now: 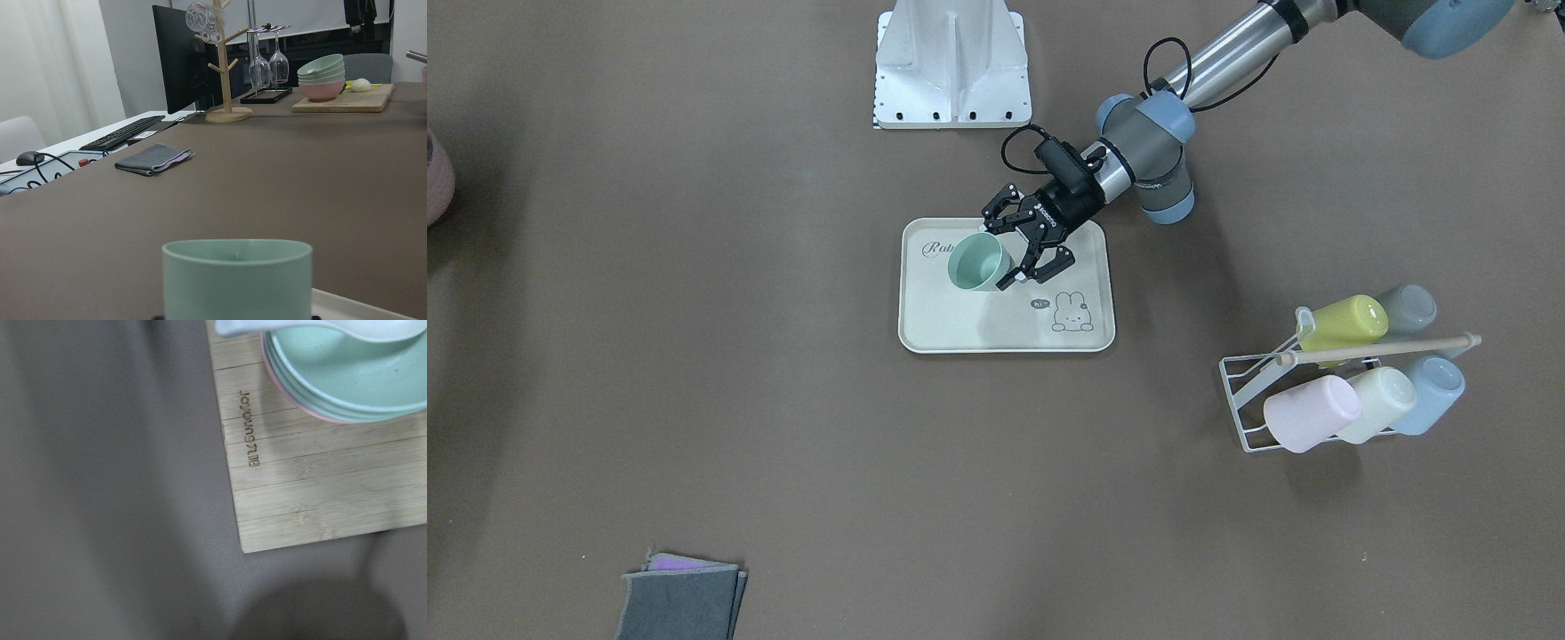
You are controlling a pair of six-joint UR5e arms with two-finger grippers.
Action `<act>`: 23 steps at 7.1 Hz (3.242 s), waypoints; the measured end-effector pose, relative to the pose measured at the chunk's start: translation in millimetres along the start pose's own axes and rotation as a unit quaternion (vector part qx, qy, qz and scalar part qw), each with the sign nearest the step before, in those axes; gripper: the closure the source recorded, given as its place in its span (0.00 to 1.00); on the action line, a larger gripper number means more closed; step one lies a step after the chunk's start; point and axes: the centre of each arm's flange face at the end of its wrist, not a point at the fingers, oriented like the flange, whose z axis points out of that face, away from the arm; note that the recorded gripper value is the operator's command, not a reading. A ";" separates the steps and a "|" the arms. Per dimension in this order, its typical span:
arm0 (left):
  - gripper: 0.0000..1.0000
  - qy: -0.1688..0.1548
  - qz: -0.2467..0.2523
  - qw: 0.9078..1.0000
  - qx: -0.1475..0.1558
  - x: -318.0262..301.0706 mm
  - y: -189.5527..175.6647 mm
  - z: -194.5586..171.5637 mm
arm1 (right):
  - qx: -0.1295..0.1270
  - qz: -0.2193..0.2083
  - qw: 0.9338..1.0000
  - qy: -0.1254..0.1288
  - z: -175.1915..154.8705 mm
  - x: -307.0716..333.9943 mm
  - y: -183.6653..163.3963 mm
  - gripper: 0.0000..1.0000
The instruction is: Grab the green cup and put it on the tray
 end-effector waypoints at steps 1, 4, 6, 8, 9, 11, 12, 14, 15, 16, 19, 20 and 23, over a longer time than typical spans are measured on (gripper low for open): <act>0.83 0.000 -0.008 1.000 -0.006 0.4 3.9 0.8 | -0.002 -0.012 1.000 0.000 1.4 12.6 1.8 0.01; 0.83 -0.010 -0.025 0.999 -0.035 0.8 10.3 8.1 | 0.000 -0.007 1.000 0.001 -1.6 30.4 5.1 0.00; 0.83 -0.011 -0.030 0.999 -0.041 2.0 9.3 11.9 | -0.003 -0.002 1.000 0.002 -0.6 33.4 6.1 0.00; 0.83 -0.002 -0.033 0.999 -0.039 5.0 3.0 15.7 | -0.005 0.001 1.000 0.001 -1.1 33.7 6.0 0.00; 0.79 0.003 -0.034 0.999 -0.035 6.1 0.8 16.1 | -0.005 0.002 1.000 0.000 -1.9 33.9 5.8 0.00; 0.73 0.009 -0.035 0.999 -0.025 7.0 -1.1 13.4 | -0.002 0.003 1.000 -0.001 -5.3 34.2 6.0 0.00; 0.66 0.012 -0.036 0.999 -0.020 7.4 -1.3 11.5 | -0.001 0.002 1.000 0.000 -6.1 33.8 5.7 0.00; 0.48 0.013 -0.034 0.999 -0.017 7.3 0.4 9.1 | 0.001 0.002 1.000 0.001 -7.0 33.7 4.6 0.00; 0.34 0.013 -0.033 0.999 -0.017 7.5 1.0 8.9 | 0.001 0.002 1.000 0.001 -7.0 33.8 3.8 0.00; 0.25 0.012 -0.027 0.999 -0.016 7.6 1.2 8.8 | 0.001 0.002 1.000 0.002 -6.7 33.9 3.5 0.00; 0.17 0.014 -0.005 1.000 -0.009 9.2 0.7 7.1 | 0.001 0.002 1.000 0.003 -6.7 33.9 3.5 0.00; 0.17 0.014 -0.004 1.000 -0.008 11.7 2.2 6.5 | 0.001 0.002 1.000 0.003 -6.5 34.2 4.1 0.00; 0.02 0.013 -0.004 1.000 -0.008 15.0 4.1 5.9 | 0.002 0.000 1.000 0.003 -7.6 33.2 4.9 0.00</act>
